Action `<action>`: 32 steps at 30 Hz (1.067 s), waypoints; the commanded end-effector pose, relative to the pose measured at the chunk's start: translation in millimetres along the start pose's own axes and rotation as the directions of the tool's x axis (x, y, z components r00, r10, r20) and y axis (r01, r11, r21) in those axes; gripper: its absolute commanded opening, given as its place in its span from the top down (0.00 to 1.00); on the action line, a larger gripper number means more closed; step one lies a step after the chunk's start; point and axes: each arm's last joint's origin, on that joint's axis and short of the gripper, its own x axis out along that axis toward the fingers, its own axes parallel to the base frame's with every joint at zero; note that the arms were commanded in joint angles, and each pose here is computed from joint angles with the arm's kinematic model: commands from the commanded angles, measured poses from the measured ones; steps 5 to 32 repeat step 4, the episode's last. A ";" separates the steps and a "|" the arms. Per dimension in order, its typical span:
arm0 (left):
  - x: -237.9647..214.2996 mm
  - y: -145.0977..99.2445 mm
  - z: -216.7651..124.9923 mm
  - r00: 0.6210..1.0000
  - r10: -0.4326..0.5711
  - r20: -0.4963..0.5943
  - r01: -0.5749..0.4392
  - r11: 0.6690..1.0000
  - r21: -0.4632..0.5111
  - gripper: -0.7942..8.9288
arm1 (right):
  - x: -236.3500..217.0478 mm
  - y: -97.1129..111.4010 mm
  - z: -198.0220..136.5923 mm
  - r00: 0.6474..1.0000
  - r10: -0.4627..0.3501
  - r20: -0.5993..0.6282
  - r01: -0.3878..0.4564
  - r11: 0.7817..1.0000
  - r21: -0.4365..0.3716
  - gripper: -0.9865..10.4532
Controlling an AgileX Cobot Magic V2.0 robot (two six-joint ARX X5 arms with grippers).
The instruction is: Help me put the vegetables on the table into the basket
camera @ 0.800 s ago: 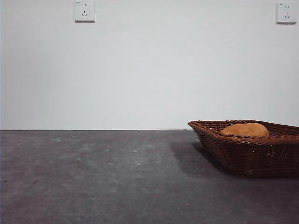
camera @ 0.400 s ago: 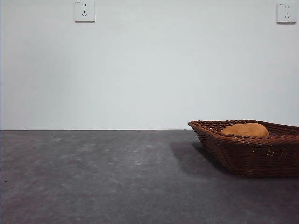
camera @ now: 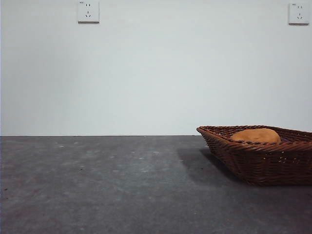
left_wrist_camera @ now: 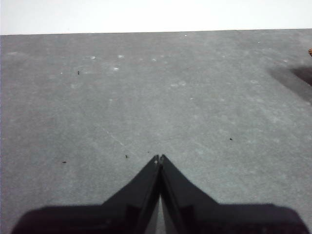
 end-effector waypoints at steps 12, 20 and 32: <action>1.1 0.5 -2.6 1.000 0.003 -0.004 -0.003 1.000 -0.010 0.92 | 0.7 0.0 -1.5 1.000 -0.001 -0.001 0.001 1.000 0.009 0.91; 1.1 0.5 -2.6 1.000 0.003 -0.004 -0.003 1.000 -0.010 0.92 | 0.7 0.0 -1.5 1.000 -0.001 -0.001 0.001 1.000 0.009 0.91; 1.1 0.5 -2.6 1.000 0.003 -0.004 -0.003 1.000 -0.010 0.92 | 0.7 0.0 -1.5 1.000 -0.001 -0.001 0.001 1.000 0.009 0.91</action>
